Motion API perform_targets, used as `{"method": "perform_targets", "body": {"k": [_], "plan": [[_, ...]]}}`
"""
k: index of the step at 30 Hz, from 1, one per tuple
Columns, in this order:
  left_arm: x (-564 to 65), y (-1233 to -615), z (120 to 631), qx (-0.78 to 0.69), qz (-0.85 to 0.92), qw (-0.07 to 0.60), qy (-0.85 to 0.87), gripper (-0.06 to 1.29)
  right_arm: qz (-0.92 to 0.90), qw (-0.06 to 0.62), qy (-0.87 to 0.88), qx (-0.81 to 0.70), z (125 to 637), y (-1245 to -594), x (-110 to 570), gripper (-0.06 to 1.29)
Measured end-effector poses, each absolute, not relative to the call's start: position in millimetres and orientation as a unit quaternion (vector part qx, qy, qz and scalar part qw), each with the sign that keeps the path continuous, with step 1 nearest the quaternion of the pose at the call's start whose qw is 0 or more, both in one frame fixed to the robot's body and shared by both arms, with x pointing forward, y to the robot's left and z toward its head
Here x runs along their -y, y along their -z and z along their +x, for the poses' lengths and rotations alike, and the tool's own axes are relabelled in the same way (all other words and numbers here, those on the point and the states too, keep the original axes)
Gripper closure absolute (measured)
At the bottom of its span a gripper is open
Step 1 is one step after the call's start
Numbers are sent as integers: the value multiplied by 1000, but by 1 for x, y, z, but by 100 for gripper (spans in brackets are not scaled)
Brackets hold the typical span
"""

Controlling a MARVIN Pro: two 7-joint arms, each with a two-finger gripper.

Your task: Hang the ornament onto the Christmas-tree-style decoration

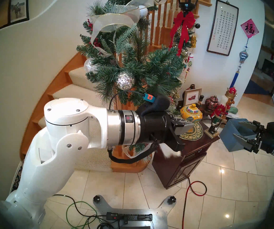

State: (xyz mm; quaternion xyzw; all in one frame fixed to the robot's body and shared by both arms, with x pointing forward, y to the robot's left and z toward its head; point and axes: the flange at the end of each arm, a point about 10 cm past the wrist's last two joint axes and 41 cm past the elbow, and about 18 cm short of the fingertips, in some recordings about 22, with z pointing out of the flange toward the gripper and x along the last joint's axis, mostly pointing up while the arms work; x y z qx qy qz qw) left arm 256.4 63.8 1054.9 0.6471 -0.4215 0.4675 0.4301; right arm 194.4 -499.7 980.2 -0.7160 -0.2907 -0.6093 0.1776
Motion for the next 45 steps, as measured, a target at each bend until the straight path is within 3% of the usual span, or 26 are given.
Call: {"method": "perform_targets", "body": {"k": [45], "plan": [[-105, -1081, 280, 362, 662, 389, -529, 125, -716, 178, 609, 292, 194, -980, 499, 1]]}}
